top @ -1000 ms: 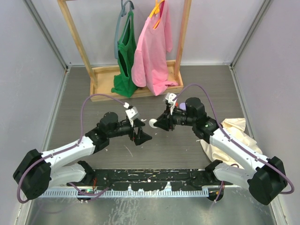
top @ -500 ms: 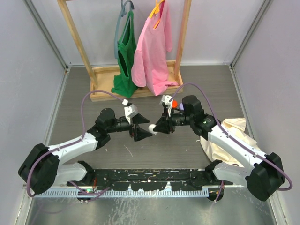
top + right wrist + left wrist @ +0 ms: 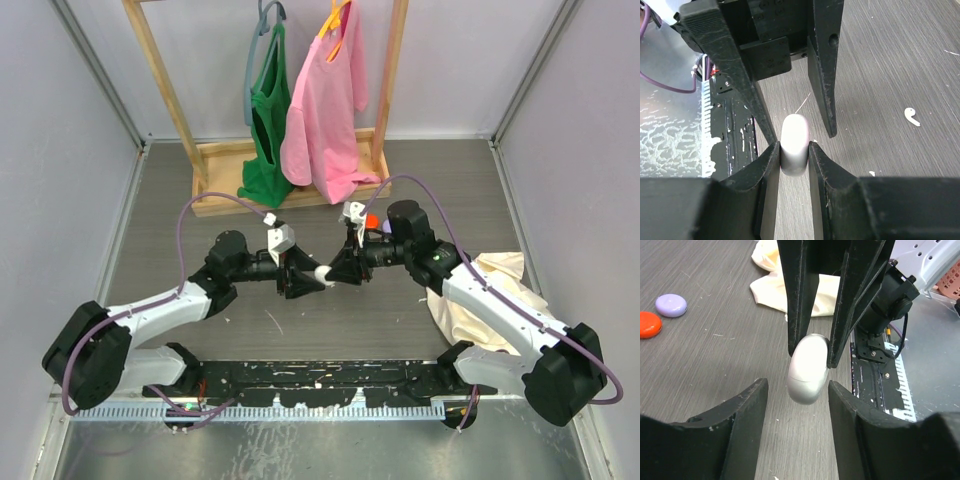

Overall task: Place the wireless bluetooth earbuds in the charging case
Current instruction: Pick up the charging case at the center of the board, then open the charging case.

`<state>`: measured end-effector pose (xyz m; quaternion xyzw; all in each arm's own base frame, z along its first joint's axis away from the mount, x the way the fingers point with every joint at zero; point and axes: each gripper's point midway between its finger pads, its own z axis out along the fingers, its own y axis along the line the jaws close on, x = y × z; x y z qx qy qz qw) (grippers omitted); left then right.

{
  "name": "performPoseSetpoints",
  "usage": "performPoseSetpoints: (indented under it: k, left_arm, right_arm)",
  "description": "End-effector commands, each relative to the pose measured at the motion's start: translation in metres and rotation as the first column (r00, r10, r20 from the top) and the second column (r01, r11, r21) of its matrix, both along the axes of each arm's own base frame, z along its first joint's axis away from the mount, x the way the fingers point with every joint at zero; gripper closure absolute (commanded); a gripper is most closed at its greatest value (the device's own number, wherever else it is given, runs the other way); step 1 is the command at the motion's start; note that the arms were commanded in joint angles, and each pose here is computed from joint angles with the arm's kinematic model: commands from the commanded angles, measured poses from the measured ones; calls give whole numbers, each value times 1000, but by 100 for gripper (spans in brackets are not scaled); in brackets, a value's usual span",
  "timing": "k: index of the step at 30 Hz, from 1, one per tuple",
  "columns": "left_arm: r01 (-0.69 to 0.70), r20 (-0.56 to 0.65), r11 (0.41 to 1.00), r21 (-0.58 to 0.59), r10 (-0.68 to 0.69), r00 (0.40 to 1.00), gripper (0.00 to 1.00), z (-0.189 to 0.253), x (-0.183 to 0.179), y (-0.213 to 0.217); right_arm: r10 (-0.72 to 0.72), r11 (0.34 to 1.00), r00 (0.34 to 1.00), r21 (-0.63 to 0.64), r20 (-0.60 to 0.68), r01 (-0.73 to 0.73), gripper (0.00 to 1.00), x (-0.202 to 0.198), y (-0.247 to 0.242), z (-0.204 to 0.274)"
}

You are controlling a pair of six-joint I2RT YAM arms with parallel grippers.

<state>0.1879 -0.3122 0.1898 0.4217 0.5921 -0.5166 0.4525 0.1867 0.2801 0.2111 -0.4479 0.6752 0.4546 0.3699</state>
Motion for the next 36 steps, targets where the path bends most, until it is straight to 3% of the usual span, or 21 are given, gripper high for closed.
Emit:
performPoseSetpoints:
  k: [1,10,13,18,25,36]
  left_arm:
    - [30,65,998,-52,-27,998,51,21,2,-5]
    - [58,57,996,-70,-54,997,70,28,-3,-5]
    - [65,56,995,-79,-61,997,82,30,-6,-5]
    - [56,58,995,-83,-51,997,100,31,-7,-3]
    - [41,81,995,-92,-34,996,100,31,-8,0]
    - [40,103,995,-94,-30,994,100,30,-10,3]
  right_arm:
    - [34,998,997,47,70,-37,80,3,5,25]
    - [54,997,996,43,64,-57,78,3,7,24]
    - [58,997,996,42,65,-61,76,2,7,23]
    - [32,999,996,40,87,-36,62,7,6,25]
    - [-25,999,992,41,122,21,48,15,3,31]
    - [-115,993,976,51,187,107,47,27,-5,43]
